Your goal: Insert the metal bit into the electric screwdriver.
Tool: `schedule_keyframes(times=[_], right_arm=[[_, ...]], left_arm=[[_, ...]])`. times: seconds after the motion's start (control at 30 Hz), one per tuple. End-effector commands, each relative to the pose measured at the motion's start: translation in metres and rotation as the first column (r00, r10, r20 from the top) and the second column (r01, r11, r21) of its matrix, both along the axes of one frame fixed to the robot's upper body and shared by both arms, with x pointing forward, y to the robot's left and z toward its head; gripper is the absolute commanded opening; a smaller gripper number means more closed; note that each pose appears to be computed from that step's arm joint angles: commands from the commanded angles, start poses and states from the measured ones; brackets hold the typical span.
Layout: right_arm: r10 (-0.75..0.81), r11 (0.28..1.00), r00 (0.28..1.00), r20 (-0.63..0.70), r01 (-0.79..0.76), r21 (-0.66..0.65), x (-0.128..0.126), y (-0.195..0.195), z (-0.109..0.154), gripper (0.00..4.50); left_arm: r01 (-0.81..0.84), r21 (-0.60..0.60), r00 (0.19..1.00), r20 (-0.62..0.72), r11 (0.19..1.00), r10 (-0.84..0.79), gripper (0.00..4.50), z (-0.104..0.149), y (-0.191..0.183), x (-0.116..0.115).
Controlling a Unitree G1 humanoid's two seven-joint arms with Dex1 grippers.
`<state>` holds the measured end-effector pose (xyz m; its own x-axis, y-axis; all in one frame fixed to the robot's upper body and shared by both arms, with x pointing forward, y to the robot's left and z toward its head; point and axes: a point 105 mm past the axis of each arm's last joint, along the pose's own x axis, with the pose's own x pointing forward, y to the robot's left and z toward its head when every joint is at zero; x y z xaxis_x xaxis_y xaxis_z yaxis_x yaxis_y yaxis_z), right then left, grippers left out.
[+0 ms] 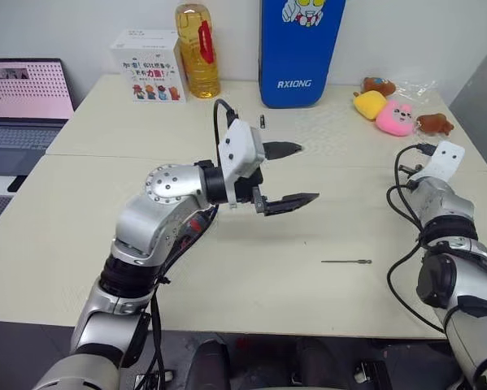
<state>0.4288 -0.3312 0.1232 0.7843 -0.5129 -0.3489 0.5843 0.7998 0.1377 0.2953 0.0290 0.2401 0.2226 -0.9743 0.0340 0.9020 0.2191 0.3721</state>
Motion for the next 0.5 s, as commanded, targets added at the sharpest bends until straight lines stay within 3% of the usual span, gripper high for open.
schedule_keyframes(times=[0.03, 0.4, 0.5], right_arm=[[-0.104, 0.994, 0.994, -0.032, 0.104, 0.020, -0.007, -0.008, -0.008, 0.31], [-0.119, 0.992, 0.989, -0.093, 0.122, 0.024, -0.012, -0.003, -0.028, 0.31], [-0.125, 0.991, 0.990, -0.070, 0.129, 0.046, -0.010, -0.003, -0.025, 1.29]], left_arm=[[-0.006, -0.016, 0.999, 0.037, 1.000, 0.007, 4.50, 0.004, 0.002, -0.007], [-0.027, -0.027, 0.999, 0.036, 0.999, 0.028, 4.50, 0.003, 0.005, -0.009], [-0.030, -0.027, 0.999, 0.036, 0.999, 0.031, 4.50, 0.004, 0.005, -0.010]])
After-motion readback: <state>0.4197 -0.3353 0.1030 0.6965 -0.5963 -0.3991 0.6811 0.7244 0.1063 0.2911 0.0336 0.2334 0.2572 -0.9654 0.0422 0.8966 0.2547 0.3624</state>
